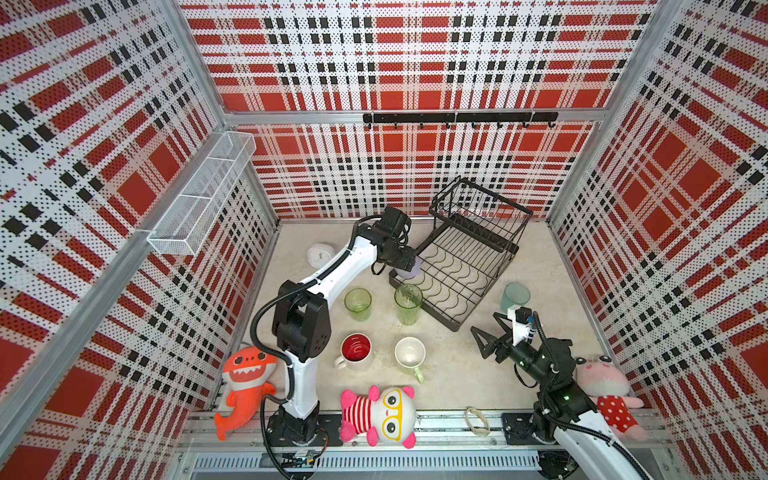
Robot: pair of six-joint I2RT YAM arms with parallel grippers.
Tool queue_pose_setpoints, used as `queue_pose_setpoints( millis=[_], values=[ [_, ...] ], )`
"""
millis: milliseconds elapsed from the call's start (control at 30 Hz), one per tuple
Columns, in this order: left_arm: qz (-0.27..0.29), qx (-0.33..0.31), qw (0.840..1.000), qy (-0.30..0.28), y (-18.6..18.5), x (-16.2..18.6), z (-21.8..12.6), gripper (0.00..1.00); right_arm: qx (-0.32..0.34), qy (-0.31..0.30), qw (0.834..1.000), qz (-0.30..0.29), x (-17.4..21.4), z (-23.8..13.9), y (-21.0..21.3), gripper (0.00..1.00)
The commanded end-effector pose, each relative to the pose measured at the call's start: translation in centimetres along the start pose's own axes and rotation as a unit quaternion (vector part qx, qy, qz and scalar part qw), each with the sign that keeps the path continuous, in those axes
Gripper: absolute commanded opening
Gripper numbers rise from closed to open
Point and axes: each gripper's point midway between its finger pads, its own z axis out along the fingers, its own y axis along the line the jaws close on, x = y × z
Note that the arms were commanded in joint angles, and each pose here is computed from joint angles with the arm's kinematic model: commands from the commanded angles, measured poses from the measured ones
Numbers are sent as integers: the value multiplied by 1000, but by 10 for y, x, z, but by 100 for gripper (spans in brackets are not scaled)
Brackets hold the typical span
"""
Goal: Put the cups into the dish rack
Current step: 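Lower the lavender cup upright into the rack's nearer corner with the left gripper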
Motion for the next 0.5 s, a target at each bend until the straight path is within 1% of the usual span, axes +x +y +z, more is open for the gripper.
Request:
queue_pose_setpoints(
  millis=[0, 100, 200, 333, 467],
  values=[
    [25, -27, 999, 21, 3, 2, 7, 68, 0, -19, 1000, -8, -6, 0, 0, 100],
    [33, -32, 998, 34, 0, 3, 18, 68, 4, -20, 1000, -8, -5, 0, -1, 100],
    [54, -41, 996, 57, -2, 9, 26, 71, 5, -20, 1000, -6, -5, 0, -2, 100],
    [76, -58, 992, 88, -4, 20, 37, 69, 5, -20, 1000, -6, -4, 0, -2, 100],
    [85, -73, 989, 95, -6, 23, 44, 71, 6, -19, 1000, -5, -3, 0, -3, 100]
  ],
)
